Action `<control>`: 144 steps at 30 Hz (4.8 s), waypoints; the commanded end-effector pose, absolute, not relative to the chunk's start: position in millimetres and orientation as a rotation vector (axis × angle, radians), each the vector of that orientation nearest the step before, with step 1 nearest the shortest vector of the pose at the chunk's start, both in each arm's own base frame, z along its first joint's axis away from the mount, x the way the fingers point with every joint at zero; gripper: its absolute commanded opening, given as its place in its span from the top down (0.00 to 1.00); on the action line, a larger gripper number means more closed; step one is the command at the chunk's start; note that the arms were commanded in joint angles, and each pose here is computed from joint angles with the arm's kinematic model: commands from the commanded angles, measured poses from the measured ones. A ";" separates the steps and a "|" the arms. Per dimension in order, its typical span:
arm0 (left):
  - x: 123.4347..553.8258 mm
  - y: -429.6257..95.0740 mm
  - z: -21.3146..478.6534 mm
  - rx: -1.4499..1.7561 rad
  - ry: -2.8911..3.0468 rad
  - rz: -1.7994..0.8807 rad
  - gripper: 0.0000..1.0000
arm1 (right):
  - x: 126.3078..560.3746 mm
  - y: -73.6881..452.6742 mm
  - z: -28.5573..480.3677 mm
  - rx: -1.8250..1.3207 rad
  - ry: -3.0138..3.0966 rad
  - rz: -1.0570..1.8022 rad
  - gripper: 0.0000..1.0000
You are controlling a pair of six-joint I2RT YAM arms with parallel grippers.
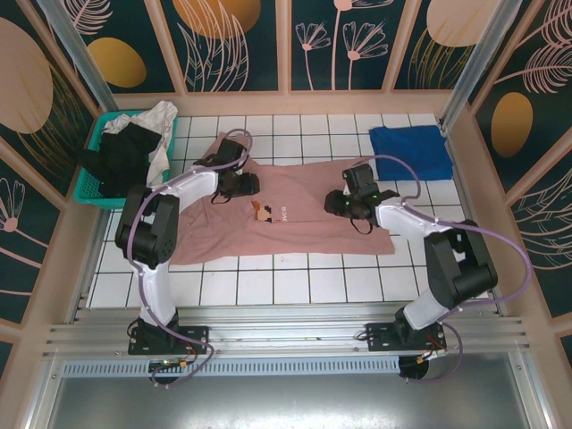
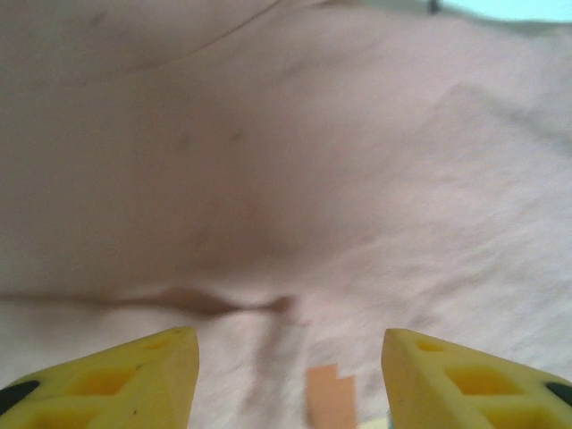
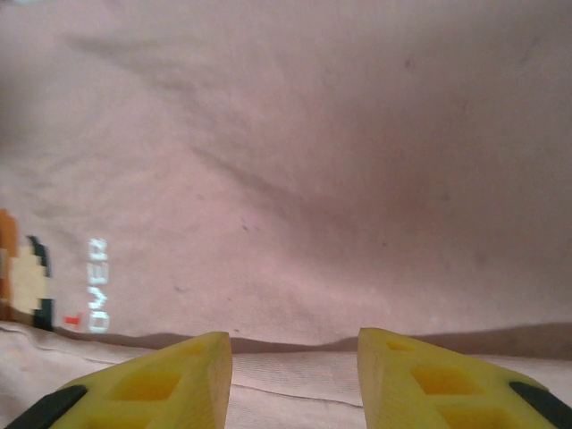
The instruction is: Fold and stack the t-shirts
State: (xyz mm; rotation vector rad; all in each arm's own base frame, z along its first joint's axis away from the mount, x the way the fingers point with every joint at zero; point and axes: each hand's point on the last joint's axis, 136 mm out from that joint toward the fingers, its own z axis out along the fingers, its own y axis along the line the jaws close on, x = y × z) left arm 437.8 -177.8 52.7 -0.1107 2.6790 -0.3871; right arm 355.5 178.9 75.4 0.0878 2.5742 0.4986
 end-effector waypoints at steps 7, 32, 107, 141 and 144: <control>341.8 -138.2 36.0 -0.393 2.689 -0.465 0.31 | 318.4 131.1 24.3 0.309 2.711 0.304 0.55; 320.1 -73.9 72.4 -0.456 2.628 -0.078 0.10 | 306.5 72.8 78.0 0.473 2.576 0.293 0.47; 350.0 -30.8 198.1 -0.418 2.223 -0.154 1.00 | 384.9 52.2 71.2 0.328 2.525 0.384 0.93; 282.7 -12.1 153.3 -0.609 2.272 -0.138 1.00 | 356.7 66.5 34.4 0.524 2.588 0.605 0.67; 282.9 -11.5 155.8 -0.610 2.266 -0.136 1.00 | 356.8 71.7 35.8 0.505 2.595 0.604 0.79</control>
